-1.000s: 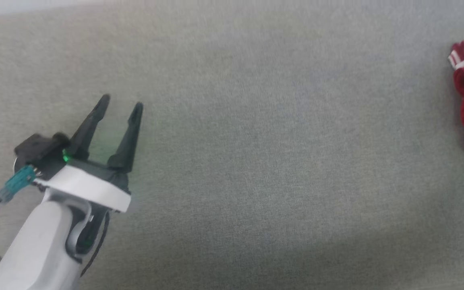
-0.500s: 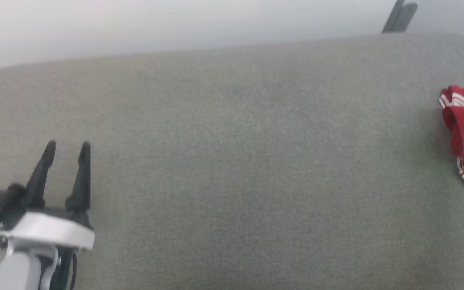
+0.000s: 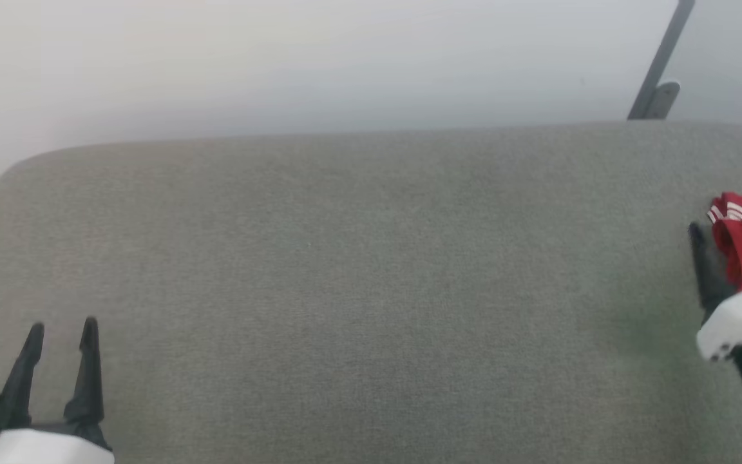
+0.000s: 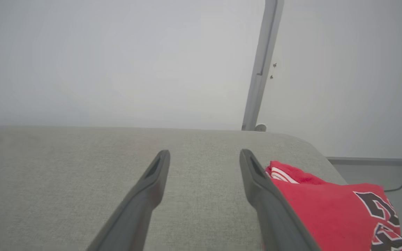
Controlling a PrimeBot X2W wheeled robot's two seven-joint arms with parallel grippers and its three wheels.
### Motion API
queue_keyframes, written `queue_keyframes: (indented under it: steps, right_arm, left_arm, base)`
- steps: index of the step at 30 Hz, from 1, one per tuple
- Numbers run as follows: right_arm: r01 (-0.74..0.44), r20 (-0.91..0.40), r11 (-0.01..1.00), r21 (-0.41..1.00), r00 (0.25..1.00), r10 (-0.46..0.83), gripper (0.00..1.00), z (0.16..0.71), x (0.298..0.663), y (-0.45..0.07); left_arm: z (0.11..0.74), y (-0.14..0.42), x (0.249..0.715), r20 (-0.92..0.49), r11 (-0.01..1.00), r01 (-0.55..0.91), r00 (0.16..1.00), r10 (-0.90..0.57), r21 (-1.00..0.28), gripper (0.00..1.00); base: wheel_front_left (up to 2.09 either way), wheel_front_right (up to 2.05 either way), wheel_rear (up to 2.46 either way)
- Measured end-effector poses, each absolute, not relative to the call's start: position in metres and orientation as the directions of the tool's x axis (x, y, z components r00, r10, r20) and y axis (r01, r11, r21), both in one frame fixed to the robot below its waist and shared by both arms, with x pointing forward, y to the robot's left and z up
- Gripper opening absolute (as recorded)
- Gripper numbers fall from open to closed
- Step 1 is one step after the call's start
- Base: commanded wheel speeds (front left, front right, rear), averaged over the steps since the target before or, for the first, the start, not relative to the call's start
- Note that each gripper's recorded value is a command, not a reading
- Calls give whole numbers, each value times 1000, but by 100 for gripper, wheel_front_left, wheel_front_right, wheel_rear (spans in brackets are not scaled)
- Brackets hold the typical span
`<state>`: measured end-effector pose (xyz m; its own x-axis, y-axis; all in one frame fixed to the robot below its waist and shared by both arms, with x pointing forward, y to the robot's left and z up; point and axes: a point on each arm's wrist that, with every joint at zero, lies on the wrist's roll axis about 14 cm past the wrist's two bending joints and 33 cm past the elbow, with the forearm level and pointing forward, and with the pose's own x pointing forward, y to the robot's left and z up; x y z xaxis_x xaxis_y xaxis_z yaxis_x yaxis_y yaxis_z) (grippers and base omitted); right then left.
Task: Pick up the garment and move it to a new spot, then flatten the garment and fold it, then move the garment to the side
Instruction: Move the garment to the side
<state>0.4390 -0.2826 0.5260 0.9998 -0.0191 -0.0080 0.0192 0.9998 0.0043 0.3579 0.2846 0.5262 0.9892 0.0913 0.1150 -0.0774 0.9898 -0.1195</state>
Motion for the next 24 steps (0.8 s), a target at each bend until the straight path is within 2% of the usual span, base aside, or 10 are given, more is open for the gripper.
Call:
queue_keyframes:
  steps: [10, 24]
  right_arm:
    - [-23, 24, 999, 35, 999, 22, 100, 517, 408, -248]
    - [-18, 12, 997, 80, 1000, 17, 100, 504, 377, -228]
  left_arm:
    - [522, 299, 327, 106, 982, -135, 983, 149, -131, 100]
    - [515, 297, 324, 85, 982, -131, 986, 143, -135, 100]
  base:
    - [0, 0, 0]
    - [0, 0, 0]
